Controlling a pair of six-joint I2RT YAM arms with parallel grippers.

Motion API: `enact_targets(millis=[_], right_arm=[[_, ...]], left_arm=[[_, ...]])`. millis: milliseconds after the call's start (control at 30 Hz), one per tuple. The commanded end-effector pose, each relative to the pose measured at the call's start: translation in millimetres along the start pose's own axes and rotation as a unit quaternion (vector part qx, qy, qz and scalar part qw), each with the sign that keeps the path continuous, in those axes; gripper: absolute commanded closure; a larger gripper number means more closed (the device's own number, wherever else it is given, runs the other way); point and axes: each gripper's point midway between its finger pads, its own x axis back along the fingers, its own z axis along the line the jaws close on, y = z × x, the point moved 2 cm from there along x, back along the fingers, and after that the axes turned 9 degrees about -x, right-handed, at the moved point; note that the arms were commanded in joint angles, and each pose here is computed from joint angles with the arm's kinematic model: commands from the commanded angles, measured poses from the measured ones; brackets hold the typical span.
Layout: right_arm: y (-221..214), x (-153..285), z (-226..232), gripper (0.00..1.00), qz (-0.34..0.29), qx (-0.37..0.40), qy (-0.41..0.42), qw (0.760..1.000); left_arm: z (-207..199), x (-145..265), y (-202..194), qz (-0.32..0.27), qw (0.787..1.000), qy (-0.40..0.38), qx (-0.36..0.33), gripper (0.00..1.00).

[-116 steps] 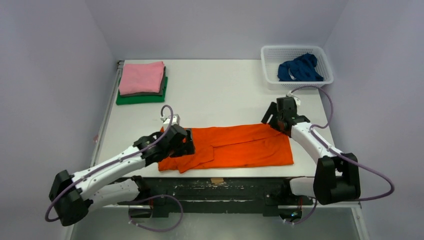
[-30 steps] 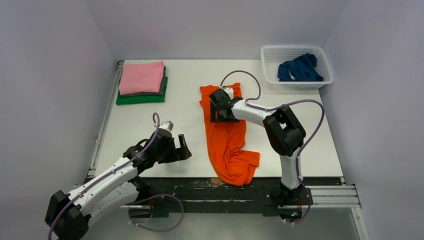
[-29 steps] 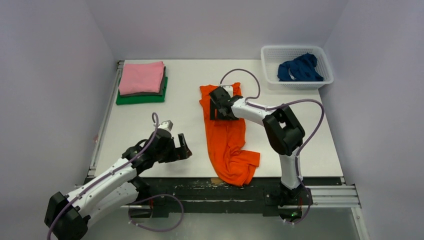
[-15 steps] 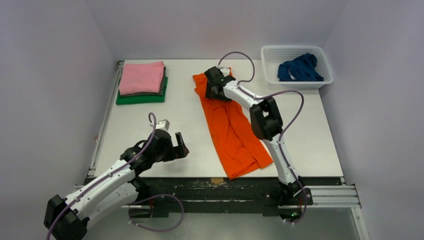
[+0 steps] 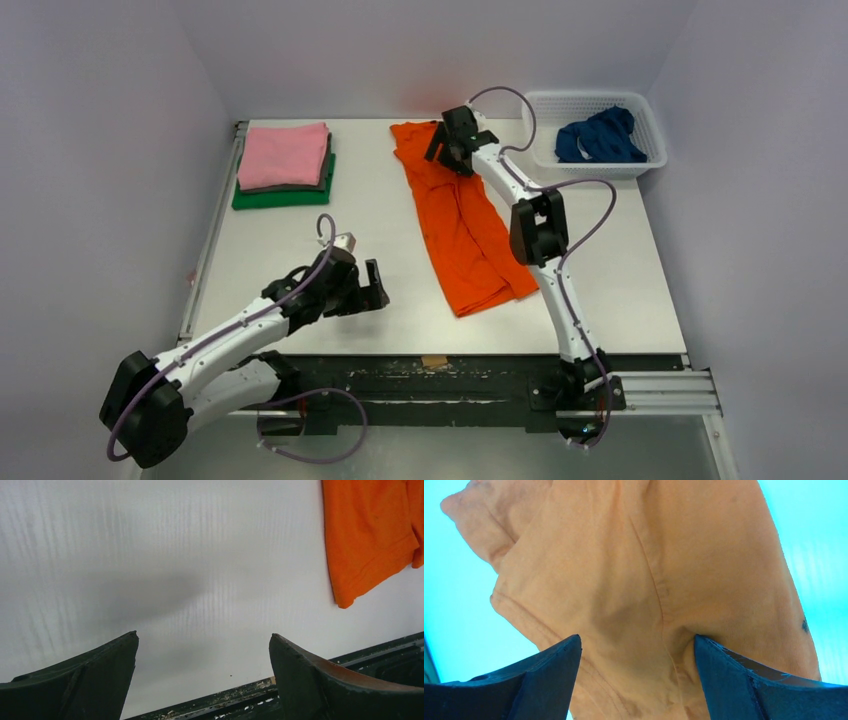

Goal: Fold and stack the t-shirts
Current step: Rotate the tshirt 90 degrees

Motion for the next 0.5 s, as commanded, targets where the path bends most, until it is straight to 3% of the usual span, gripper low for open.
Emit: enact_targets(millis=[0,100,200,300,467], right_arm=[[21.9,43.1,34.3,0.18,0.004,0.044,0.082,0.996],[50.1,100.3,45.4,0.14,-0.027,0.069,0.108,0.991],[59.1,147.3,25.3,0.14,-0.043,0.08,0.09,0.992],[46.5,176.6,-22.8,0.13,-0.052,0.07,0.052,0.995],[4.5,206.3,-129.7,0.15,-0.037,0.009,-0.001,0.999]], left_arm=[[-45.7,3.6,20.8,-0.016,0.995,-0.101,-0.004,0.0],[-62.2,3.9,20.6,-0.008,0.993,-0.121,-0.012,0.0],[-86.4,3.4,19.1,-0.002,0.991,-0.133,-0.035,0.0],[-123.4,-4.6,11.5,0.013,0.985,-0.159,-0.059,0.01],[-175.2,-24.2,-2.5,0.058,0.979,-0.174,-0.085,0.13]])
